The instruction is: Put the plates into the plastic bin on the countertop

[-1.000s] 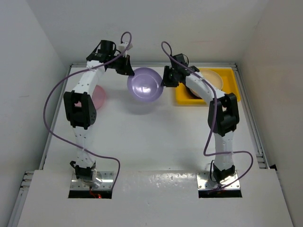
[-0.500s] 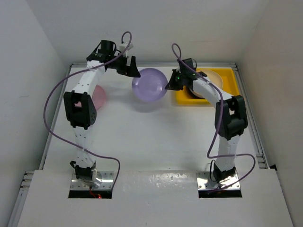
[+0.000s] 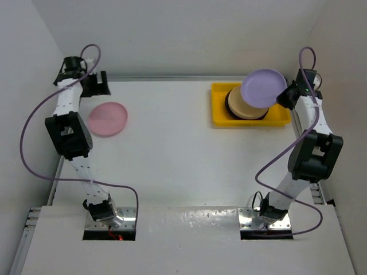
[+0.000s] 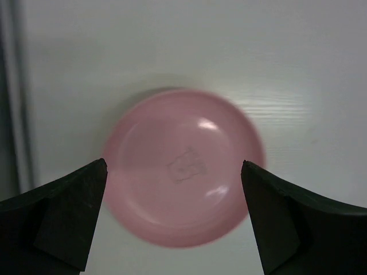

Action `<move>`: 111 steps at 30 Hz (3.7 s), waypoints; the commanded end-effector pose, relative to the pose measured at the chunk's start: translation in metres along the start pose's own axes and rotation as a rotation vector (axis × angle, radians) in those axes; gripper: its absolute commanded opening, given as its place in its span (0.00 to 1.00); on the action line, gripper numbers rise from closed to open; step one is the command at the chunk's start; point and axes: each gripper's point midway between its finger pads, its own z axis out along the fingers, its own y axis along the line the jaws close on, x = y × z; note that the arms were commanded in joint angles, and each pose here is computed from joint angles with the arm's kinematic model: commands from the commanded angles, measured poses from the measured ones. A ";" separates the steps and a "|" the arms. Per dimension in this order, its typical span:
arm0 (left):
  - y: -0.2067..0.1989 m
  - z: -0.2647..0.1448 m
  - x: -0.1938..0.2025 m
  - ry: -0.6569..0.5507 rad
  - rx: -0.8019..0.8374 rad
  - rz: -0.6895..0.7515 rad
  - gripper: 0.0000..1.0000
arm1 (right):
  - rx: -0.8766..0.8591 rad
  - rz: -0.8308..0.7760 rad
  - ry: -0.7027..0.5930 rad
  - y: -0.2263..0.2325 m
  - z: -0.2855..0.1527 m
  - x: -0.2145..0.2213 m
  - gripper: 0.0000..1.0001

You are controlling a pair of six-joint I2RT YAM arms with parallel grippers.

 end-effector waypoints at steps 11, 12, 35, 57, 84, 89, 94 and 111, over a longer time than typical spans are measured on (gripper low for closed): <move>0.118 0.017 0.095 0.202 -0.233 -0.154 0.98 | 0.062 -0.073 0.159 0.002 0.045 0.019 0.38; 0.111 0.023 0.101 0.213 -0.185 -0.150 0.98 | 0.067 -0.081 0.166 0.001 0.045 0.020 0.46; -0.094 0.018 0.042 0.066 0.388 0.121 0.00 | -0.293 -0.706 0.033 0.196 -0.067 0.114 0.83; -0.234 -0.055 0.021 0.029 0.706 0.280 0.00 | -0.684 -0.528 0.418 0.282 -0.054 0.278 0.38; -0.151 -0.027 0.020 0.063 0.364 0.277 1.00 | -0.006 -0.092 0.120 0.027 0.031 0.014 0.01; -0.151 -0.025 0.019 0.061 0.364 0.288 1.00 | 0.004 -0.072 0.127 0.029 0.047 0.014 0.23; -0.146 -0.029 0.018 0.058 0.359 0.291 1.00 | 0.053 -0.129 0.131 0.022 0.042 0.013 0.74; -0.177 -0.053 0.047 0.096 0.395 0.340 1.00 | 0.102 -0.060 0.036 -0.069 -0.152 0.100 0.97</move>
